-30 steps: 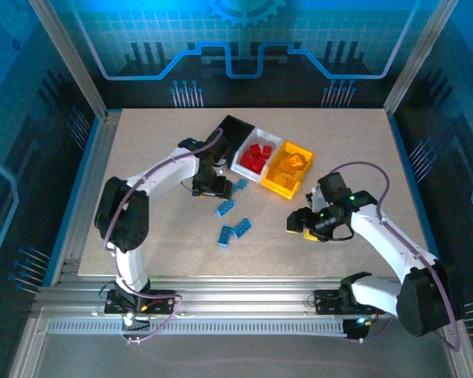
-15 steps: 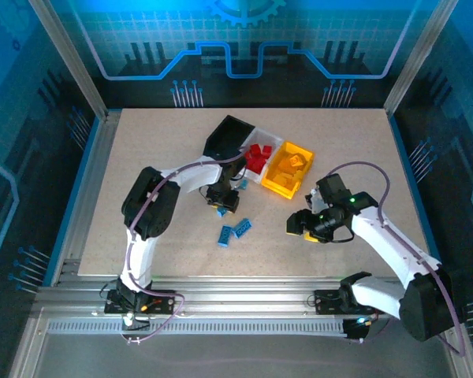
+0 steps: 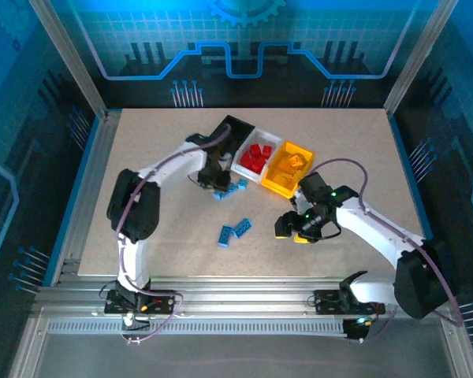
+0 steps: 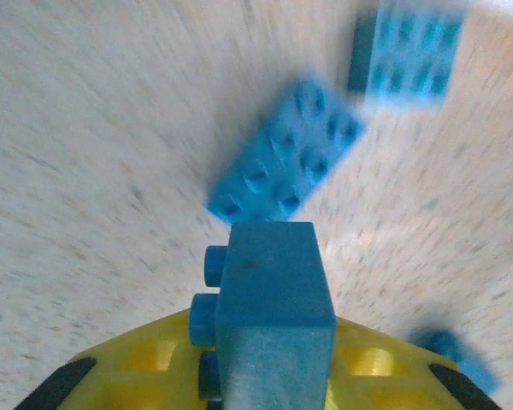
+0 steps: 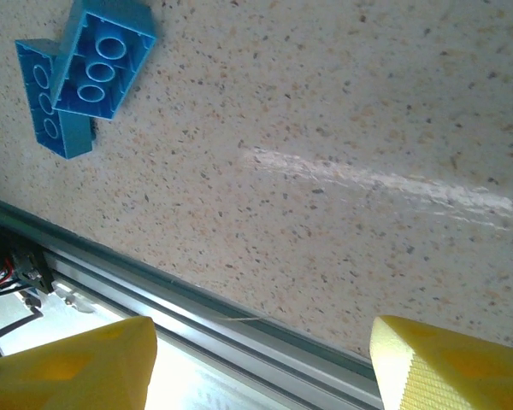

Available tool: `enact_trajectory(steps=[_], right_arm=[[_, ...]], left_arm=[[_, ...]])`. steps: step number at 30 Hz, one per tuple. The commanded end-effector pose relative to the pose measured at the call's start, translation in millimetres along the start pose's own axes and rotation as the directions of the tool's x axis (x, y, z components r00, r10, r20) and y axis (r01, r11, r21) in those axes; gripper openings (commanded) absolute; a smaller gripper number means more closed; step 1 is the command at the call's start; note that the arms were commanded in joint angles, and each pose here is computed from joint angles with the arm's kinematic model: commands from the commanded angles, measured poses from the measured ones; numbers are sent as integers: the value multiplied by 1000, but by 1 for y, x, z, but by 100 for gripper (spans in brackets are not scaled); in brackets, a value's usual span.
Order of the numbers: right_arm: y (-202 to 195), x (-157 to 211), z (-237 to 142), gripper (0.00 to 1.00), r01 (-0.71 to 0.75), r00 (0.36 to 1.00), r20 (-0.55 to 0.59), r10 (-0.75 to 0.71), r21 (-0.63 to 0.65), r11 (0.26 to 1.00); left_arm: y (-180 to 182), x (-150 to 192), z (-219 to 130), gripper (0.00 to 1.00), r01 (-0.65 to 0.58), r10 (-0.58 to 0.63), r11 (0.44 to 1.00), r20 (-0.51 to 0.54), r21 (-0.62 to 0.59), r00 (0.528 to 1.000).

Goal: Sort the legos into containers by color

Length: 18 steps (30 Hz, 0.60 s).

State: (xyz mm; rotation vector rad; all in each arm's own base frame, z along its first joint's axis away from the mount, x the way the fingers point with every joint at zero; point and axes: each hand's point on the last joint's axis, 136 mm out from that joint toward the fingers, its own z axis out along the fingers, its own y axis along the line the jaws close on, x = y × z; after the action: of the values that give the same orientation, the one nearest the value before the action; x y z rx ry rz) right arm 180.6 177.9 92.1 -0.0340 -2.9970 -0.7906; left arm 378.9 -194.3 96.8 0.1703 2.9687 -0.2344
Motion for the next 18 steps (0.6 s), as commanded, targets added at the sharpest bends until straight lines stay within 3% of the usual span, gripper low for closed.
enact_trajectory(steps=[1,5,10,16,17,18], right_arm=[[15,-10,-3,68,28,1000,15,-28,-18,999],[24,-17,-12,68,46,999,30,-45,-14,999],[30,-20,-26,68,49,997,60,-49,-3,999],[28,-16,-33,69,39,996,77,-40,14,999],[26,-15,-34,69,35,996,78,-37,17,999],[25,-14,-34,69,32,996,79,-33,18,999]], left_arm=[[10,-52,-46,26,176,-196,973,129,150,972],[19,-109,-48,27,297,-351,917,185,267,918],[14,-161,-27,28,311,-375,905,198,290,906],[11,-194,-8,30,326,-403,888,207,324,892],[11,-195,-7,36,330,-408,885,207,328,889],[12,-196,-6,48,334,-412,884,208,326,887]])
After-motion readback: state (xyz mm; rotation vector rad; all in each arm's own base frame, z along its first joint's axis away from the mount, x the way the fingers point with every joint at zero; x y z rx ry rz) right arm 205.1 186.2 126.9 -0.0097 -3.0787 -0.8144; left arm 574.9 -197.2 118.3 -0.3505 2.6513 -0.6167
